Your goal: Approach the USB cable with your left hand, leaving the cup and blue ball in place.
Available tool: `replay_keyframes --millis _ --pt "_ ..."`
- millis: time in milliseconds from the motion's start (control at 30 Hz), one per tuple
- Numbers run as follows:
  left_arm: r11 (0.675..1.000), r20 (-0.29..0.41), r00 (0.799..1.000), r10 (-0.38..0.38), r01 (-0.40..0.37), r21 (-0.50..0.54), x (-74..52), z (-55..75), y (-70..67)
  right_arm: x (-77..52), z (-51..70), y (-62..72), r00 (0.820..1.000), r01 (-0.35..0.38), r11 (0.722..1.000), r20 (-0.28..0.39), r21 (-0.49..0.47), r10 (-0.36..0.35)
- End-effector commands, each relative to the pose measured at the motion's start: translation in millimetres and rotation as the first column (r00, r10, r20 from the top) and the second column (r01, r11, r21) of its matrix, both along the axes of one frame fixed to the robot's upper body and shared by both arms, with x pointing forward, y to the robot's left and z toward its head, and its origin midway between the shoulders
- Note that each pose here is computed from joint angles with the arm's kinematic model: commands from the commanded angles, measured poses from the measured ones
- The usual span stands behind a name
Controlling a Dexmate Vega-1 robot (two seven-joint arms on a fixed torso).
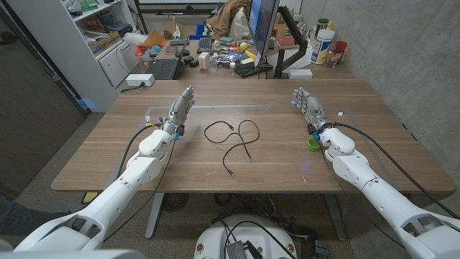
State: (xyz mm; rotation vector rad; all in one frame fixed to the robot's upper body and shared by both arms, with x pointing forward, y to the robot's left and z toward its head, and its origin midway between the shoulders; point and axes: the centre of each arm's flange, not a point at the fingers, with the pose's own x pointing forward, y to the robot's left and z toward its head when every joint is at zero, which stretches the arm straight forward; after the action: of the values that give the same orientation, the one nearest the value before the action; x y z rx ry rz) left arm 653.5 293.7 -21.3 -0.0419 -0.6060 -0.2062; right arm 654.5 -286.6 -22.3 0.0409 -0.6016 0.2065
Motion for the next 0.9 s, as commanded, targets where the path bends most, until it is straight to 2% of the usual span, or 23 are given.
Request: replay_keyframes --millis 33,500,900 --pt "1.0 -0.008 1.0 0.002 -0.002 0.004 1.6 -0.6 4.5 3.3 3.5 3.1 1.0 0.005 1.0 -0.002 -0.003 -0.005" --pt "1.0 -0.001 1.0 0.005 -0.005 -0.001 -2.1 0.3 9.5 5.8 5.2 8.0 1.0 -0.001 1.0 -0.005 -0.004 0.001" --pt "1.0 0.039 0.999 0.002 -0.002 0.009 -10.5 8.3 8.1 5.9 3.6 8.6 1.0 -0.003 1.0 -0.003 -0.003 0.003"
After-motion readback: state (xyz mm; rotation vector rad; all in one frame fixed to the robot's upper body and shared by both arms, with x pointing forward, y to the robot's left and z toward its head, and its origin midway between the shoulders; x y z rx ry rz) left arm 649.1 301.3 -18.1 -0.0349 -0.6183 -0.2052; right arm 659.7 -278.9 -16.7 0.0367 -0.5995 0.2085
